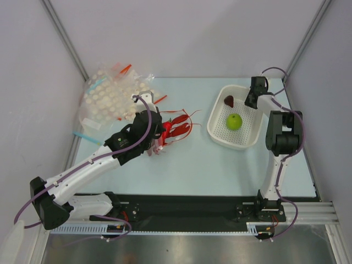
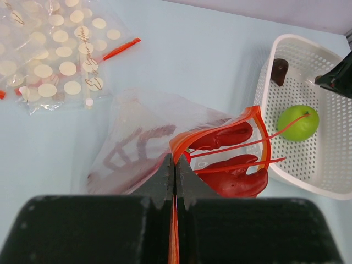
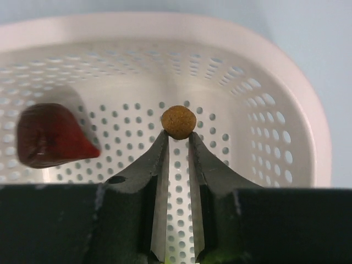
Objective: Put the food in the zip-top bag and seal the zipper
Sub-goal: Pick up the fake fruit from the bin, then place the fake fruit in the zipper food storage bag.
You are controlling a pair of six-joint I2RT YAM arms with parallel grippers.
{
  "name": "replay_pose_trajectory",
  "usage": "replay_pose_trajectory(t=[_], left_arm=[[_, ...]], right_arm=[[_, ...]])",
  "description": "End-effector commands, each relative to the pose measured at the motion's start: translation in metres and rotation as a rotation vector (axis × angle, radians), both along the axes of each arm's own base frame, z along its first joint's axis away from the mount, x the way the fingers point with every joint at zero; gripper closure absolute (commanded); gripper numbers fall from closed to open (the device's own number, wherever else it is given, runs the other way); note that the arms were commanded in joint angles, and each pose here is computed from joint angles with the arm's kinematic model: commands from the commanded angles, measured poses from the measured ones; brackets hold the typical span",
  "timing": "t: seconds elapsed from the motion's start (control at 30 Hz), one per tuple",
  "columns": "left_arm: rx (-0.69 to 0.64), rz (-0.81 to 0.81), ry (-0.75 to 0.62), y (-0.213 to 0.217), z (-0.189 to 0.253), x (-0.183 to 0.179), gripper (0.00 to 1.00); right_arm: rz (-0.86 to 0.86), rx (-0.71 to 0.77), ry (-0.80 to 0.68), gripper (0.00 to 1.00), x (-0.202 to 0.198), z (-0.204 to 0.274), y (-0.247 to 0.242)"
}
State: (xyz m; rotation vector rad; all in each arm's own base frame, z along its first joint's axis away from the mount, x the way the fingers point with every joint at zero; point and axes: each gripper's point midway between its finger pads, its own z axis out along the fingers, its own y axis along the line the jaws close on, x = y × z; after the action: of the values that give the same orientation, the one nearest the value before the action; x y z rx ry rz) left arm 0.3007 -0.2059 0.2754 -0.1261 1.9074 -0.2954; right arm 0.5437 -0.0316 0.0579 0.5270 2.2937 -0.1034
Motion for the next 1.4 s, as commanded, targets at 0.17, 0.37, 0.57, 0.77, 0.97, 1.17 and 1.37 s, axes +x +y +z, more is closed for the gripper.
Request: replay_pose_trajectory(t=[0.17, 0.37, 0.57, 0.77, 0.97, 1.17, 1.37], left_arm=[[-0.04, 0.017, -0.058, 0.002, 0.023, 0.005, 1.0], [-0.04, 0.015, -0.056, 0.001, 0.022, 0.006, 1.0], [-0.05, -0.007, -0.05, -0.004, 0.022, 0.005, 1.0], [-0.048, -0.004, -0.05, -0.004, 0.022, 0.005, 1.0], [-0.051, -0.006, -0.051, -0.004, 0.023, 0.005, 1.0], [-0.044, -0.009, -0.051, -0.005, 0.023, 0.006, 1.0], [-0.051, -0.013, -0.051, -0.004, 0.024, 0.004, 1.0]], right_arm=[[0.004, -0.032, -0.168, 0.81, 0.019, 0.057, 0.0], [0.045, -0.017, -0.233, 0.82, 0.009, 0.081, 0.021], [0.163, -0.006, -0.326, 0.83, -0.026, 0.125, 0.088], [0.277, 0.013, -0.454, 0.84, -0.087, 0.187, 0.147], [0.446, 0.121, -0.582, 0.83, -0.169, 0.231, 0.201], [0.68, 0.188, -0.632, 0.83, -0.238, 0.254, 0.264], [0.891, 0.17, -0.621, 0.83, -0.278, 0.248, 0.323]])
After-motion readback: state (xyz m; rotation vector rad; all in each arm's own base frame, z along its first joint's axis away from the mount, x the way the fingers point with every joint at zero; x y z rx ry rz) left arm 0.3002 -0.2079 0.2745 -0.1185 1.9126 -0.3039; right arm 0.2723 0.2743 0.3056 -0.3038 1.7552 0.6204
